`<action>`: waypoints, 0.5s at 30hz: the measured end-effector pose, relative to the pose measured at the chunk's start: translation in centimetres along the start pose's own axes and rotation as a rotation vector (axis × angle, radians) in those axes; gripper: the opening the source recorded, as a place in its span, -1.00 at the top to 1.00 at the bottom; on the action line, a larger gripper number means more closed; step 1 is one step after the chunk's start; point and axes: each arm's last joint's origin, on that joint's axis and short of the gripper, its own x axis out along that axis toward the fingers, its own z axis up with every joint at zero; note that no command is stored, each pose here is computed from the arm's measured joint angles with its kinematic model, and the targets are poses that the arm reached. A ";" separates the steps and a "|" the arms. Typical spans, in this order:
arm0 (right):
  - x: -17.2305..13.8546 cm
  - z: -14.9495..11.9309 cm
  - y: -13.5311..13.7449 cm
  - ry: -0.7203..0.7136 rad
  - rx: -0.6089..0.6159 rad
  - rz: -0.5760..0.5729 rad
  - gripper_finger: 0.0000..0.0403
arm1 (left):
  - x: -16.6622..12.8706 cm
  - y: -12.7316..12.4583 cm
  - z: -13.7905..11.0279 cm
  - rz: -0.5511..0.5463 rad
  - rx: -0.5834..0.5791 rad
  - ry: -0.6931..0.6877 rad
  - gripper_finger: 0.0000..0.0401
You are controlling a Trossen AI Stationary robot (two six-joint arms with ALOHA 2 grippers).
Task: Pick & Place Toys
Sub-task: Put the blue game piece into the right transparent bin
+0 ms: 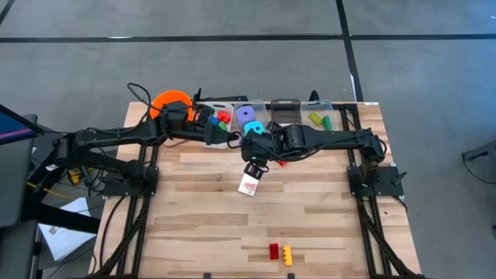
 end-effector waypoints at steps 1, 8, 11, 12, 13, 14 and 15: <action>-0.1 0.0 0.0 -0.004 0.001 0.004 0.30 | -0.1 -0.3 0.1 -0.030 0.009 -0.003 -0.53; -0.2 0.0 0.1 -0.005 -0.011 0.006 0.28 | -1.4 -1.8 0.2 -0.140 0.049 0.023 -0.53; -0.2 0.0 0.1 -0.004 -0.019 0.005 0.29 | -2.0 -2.0 0.1 -0.124 0.089 0.032 -0.53; -0.2 0.0 0.1 -0.004 -0.019 0.005 0.29 | -2.3 -1.9 0.1 -0.112 0.093 0.033 -0.53; -0.2 0.0 0.1 -0.003 -0.019 0.005 0.29 | -2.6 -2.0 0.2 -0.111 0.104 0.028 -0.53; -0.2 0.0 0.1 -0.003 -0.019 0.006 0.29 | -2.9 -2.2 0.3 -0.116 0.111 0.019 -0.53; -0.2 0.0 0.1 -0.003 -0.019 0.005 0.29 | -3.3 -2.3 0.4 -0.119 0.114 0.010 -0.53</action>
